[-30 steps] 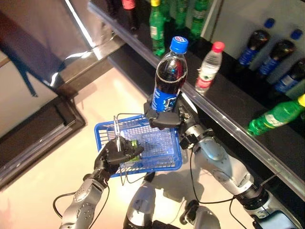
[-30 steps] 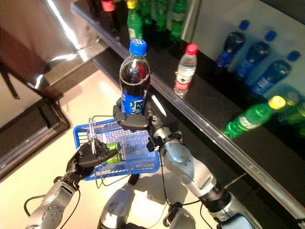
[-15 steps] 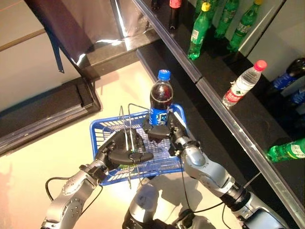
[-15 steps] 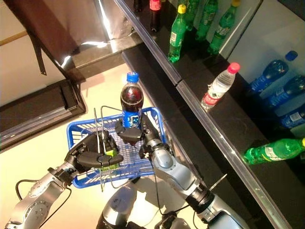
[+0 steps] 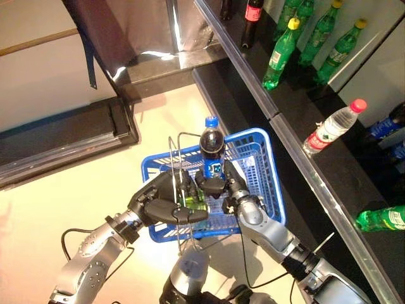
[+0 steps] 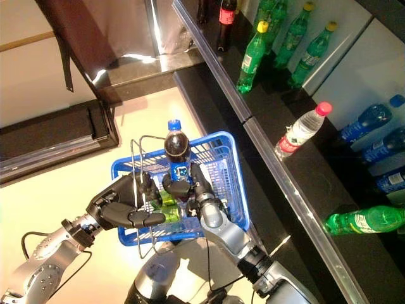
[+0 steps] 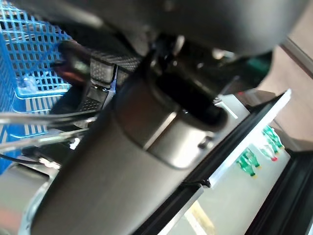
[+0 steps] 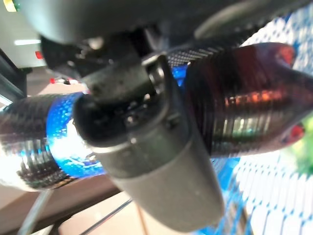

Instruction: Pick up the drink and place into the basket.

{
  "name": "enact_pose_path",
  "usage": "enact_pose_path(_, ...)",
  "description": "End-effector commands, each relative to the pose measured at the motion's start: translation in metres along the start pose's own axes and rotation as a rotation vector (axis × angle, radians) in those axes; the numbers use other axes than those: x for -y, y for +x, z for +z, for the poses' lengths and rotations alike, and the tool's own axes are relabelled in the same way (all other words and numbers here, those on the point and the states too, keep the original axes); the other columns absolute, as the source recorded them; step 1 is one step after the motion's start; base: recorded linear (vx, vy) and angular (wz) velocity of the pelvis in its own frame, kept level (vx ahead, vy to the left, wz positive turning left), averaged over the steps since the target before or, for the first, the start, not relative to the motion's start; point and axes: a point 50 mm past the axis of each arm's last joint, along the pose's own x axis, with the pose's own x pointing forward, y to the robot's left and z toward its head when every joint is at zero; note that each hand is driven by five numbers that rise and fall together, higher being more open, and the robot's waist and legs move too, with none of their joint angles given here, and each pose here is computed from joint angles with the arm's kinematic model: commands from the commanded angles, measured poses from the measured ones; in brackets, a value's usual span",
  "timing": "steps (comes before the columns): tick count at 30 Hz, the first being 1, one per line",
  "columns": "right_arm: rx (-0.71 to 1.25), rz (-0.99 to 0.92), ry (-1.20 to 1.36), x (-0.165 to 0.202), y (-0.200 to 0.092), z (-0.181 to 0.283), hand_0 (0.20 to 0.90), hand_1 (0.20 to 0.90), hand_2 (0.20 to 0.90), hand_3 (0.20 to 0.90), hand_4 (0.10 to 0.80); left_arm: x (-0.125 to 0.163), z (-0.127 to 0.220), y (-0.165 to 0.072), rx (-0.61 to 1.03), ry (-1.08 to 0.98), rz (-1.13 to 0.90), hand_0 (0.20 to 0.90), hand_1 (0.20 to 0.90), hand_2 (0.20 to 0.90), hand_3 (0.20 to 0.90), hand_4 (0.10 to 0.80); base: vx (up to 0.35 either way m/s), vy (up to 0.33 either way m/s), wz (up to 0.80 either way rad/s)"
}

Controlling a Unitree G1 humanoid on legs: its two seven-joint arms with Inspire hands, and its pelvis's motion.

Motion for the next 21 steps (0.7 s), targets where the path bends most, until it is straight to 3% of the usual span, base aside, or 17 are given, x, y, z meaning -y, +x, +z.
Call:
enact_pose_path(1, 0.228, 0.058, 0.073, -0.032, 0.001, 0.044, 0.3, 0.3, 0.3, 0.2, 0.1, 0.056, 0.099, 0.006, 0.573, 0.244, -0.389, 0.3, 0.3, 0.3, 0.2, 0.1, 0.039, -0.021, 0.09)
enact_pose_path(12, 0.002, -0.006, -0.088, -0.031, 0.003, -0.026, 0.3, 0.3, 0.3, 0.2, 0.1, 0.066, 0.114, 0.01, 0.633, 0.31, -0.469, 0.3, 0.3, 0.3, 0.2, 0.1, 0.004, -0.018, 0.08)
enact_pose_path(21, -0.089, 0.055, -0.174, -0.034, 0.0, -0.051, 0.3, 0.3, 0.3, 0.2, 0.1, 0.071, 0.11, 0.016, 0.633, 0.141, -0.517, 0.3, 0.3, 0.3, 0.2, 0.1, -0.013, 0.0, 0.0)
